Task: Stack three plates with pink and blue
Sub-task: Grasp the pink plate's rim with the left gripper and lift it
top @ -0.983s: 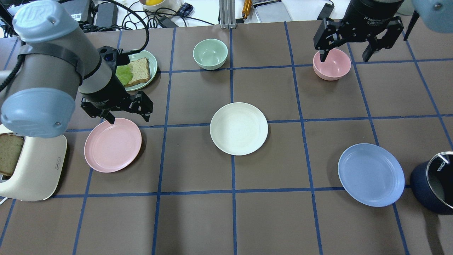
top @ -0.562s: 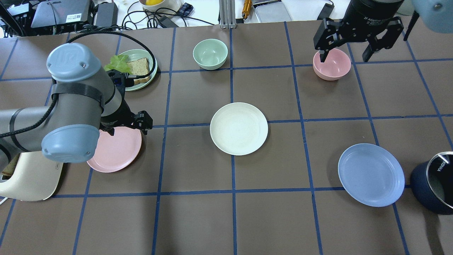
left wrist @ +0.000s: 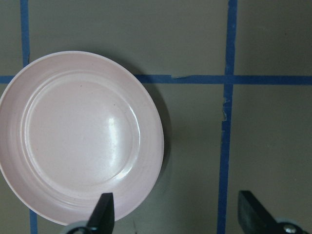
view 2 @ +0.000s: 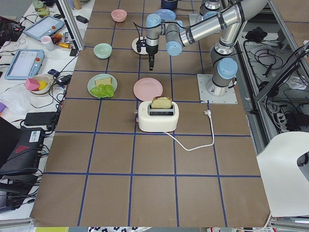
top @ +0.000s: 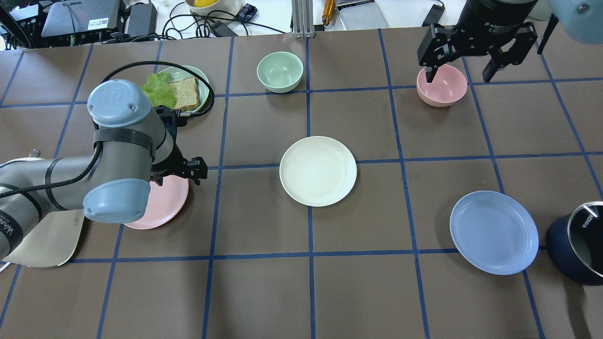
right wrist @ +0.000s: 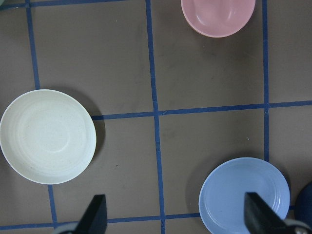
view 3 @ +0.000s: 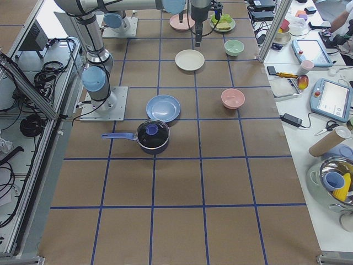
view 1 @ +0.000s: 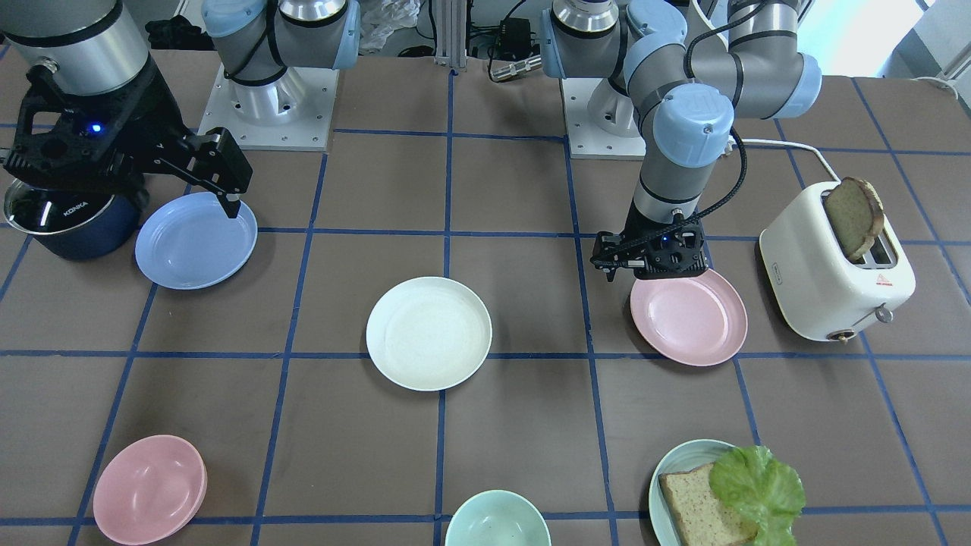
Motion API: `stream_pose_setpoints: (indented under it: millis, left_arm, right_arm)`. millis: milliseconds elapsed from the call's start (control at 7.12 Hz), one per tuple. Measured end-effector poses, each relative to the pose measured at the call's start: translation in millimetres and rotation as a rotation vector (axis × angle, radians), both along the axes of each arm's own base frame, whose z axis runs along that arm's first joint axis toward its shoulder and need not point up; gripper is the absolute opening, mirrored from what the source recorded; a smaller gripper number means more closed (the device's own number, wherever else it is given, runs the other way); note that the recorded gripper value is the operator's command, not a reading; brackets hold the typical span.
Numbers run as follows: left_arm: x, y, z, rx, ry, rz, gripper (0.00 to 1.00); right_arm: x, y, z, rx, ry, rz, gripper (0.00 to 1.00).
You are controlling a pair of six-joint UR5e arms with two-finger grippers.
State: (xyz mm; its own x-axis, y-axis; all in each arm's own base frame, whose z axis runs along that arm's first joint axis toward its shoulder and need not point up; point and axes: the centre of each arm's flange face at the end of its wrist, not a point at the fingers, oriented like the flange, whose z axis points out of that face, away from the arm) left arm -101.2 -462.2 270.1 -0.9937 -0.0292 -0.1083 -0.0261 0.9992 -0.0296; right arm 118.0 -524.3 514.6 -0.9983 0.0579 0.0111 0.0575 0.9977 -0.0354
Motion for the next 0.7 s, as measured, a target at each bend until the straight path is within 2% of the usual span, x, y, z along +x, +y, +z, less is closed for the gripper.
stream_pose_setpoints:
  millis: [421,702]
  left_arm:
    - [2.0,-7.0,-22.0,-0.002,-0.018,-0.008,0.83]
    - [6.3,-8.6,-43.9,-0.024,-0.064,-0.053,0.82]
  right_arm:
    - [0.0,0.1,0.0,0.000,0.000,0.001,1.00]
    - [0.0,0.5,-0.2,0.002,0.000,0.001,1.00]
